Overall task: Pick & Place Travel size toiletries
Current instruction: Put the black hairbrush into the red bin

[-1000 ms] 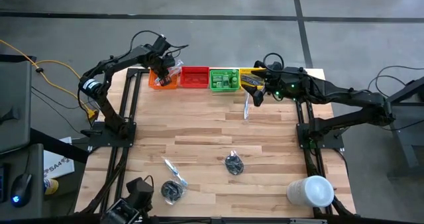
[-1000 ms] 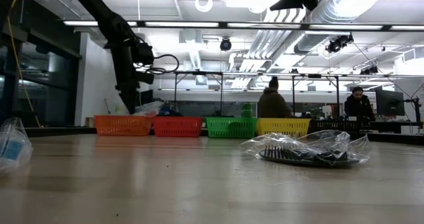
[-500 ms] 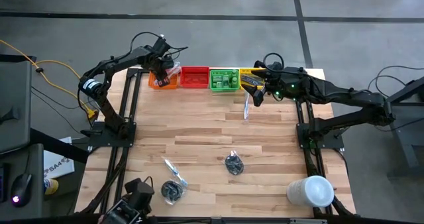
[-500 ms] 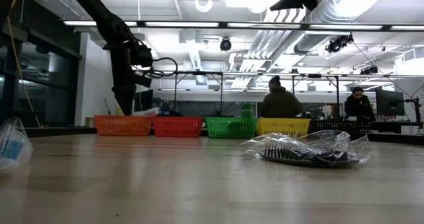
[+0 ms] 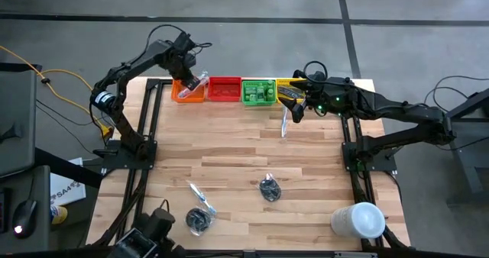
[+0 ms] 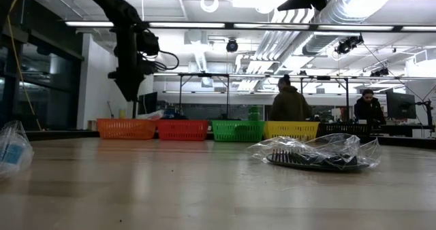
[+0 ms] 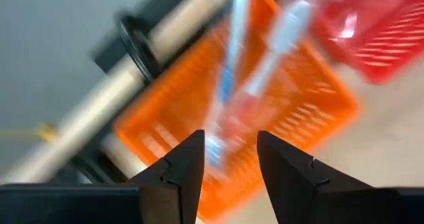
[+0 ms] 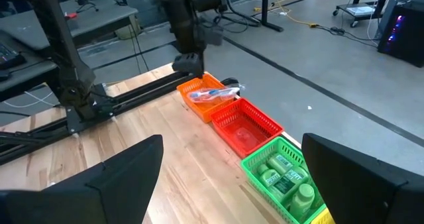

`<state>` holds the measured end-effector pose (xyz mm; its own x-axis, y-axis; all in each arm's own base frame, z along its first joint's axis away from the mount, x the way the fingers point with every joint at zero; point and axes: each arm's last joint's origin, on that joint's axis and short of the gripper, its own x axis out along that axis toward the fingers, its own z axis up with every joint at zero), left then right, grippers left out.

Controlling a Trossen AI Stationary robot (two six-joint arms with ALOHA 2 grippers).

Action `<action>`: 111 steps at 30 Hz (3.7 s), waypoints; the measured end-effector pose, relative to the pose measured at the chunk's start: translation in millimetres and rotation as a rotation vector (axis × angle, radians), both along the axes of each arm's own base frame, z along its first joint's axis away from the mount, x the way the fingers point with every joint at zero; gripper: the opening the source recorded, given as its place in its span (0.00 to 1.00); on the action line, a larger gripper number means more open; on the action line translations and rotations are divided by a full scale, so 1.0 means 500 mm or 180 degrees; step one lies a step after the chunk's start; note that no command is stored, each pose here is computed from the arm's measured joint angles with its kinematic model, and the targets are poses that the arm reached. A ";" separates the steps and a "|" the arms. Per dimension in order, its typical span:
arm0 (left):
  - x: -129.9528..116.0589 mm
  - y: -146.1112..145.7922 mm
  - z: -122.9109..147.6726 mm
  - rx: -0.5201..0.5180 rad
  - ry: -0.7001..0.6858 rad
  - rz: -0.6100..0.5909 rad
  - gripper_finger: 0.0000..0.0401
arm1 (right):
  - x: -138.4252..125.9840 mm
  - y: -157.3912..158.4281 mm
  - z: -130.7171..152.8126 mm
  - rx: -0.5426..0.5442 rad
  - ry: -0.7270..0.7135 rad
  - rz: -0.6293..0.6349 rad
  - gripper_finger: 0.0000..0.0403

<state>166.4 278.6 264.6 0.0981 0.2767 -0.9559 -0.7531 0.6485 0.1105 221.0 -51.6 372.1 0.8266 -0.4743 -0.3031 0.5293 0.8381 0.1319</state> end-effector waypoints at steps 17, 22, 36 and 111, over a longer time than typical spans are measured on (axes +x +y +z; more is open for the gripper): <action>0.057 -0.187 0.059 -0.0824 -0.0183 0.0391 0.35 | -0.004 0.001 -0.011 0.0223 0.0091 -0.0062 0.88; 0.078 -0.277 0.070 -0.0825 -0.0269 0.0481 0.35 | -0.007 0.002 -0.019 0.0325 0.0188 -0.0100 0.88; 0.123 -0.563 0.022 -0.1096 -0.0260 0.0748 0.35 | -0.007 0.003 -0.020 0.0490 0.0130 -0.0058 0.88; 0.154 -0.968 -0.237 -0.1409 0.0410 -0.0243 0.17 | -0.003 0.004 -0.038 0.0572 0.0377 -0.0012 0.88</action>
<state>243.5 -205.5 146.2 -0.0250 -0.1641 -0.9861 -0.6997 0.7074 -0.1000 219.3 -49.6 353.1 0.7784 -0.4070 -0.4779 0.5532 0.8046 0.2158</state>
